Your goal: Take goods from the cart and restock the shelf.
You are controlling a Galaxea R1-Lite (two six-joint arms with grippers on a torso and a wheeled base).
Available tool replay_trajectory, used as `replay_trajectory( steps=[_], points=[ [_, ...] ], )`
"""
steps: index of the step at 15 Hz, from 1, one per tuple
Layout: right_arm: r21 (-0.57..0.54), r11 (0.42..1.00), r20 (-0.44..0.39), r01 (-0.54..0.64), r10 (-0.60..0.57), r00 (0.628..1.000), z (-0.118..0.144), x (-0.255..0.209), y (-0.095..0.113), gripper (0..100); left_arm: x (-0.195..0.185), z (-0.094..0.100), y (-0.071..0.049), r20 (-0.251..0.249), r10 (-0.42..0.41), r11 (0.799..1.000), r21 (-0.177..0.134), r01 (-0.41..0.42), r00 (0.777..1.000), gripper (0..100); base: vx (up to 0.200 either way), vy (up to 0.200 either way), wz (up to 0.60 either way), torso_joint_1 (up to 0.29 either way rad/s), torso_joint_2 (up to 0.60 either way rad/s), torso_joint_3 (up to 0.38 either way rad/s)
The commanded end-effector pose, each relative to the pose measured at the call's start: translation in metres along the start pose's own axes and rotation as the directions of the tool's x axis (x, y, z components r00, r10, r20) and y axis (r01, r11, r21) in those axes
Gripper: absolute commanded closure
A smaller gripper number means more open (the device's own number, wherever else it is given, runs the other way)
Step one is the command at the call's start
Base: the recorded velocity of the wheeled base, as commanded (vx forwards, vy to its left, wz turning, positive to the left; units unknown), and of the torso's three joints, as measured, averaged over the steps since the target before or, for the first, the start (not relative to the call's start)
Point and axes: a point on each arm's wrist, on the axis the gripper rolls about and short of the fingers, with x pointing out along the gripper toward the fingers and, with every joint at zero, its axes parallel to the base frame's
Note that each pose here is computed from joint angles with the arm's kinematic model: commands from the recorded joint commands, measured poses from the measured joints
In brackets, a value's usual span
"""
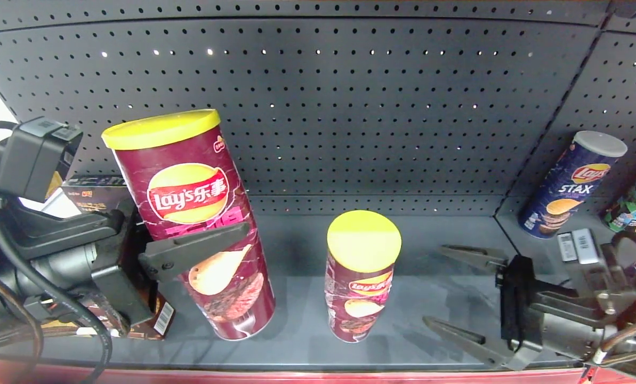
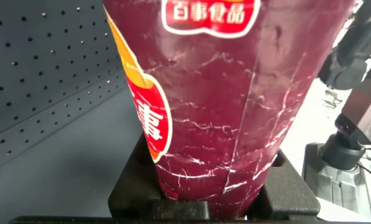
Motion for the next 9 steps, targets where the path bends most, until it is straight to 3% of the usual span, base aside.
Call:
replay_trajectory(
  steps=[1,3,6,9],
  points=[
    [-0.098,0.989,0.111,0.107,-0.096,0.989,0.033,-0.035,0.002,0,-0.004,0.001,-0.004,0.006,-0.002,1.000,0.006,0.002,1.000,100,0.000,0.000,0.00,0.000,0.00,0.000],
    [-0.139,0.971,0.143,0.196,-0.176,0.974,0.049,-0.062,0.007,0,-0.006,0.003,-0.005,0.011,0.000,1.000,0.010,0.000,1.000,100,0.000,0.000,0.00,0.000,0.00,0.000],
    [-0.096,0.921,0.036,0.379,-0.377,0.926,0.061,-0.127,0.054,0,-0.007,0.005,-0.008,0.020,-0.005,1.000,0.018,0.004,1.000,100,0.000,0.000,0.00,0.000,0.00,0.000],
    [-0.003,0.849,-0.087,0.529,-0.527,0.845,0.030,-0.175,0.122,0,-0.007,0.007,-0.008,0.026,-0.010,1.000,0.024,0.010,1.000,100,0.000,0.000,0.00,0.000,0.00,0.000]
  ],
)
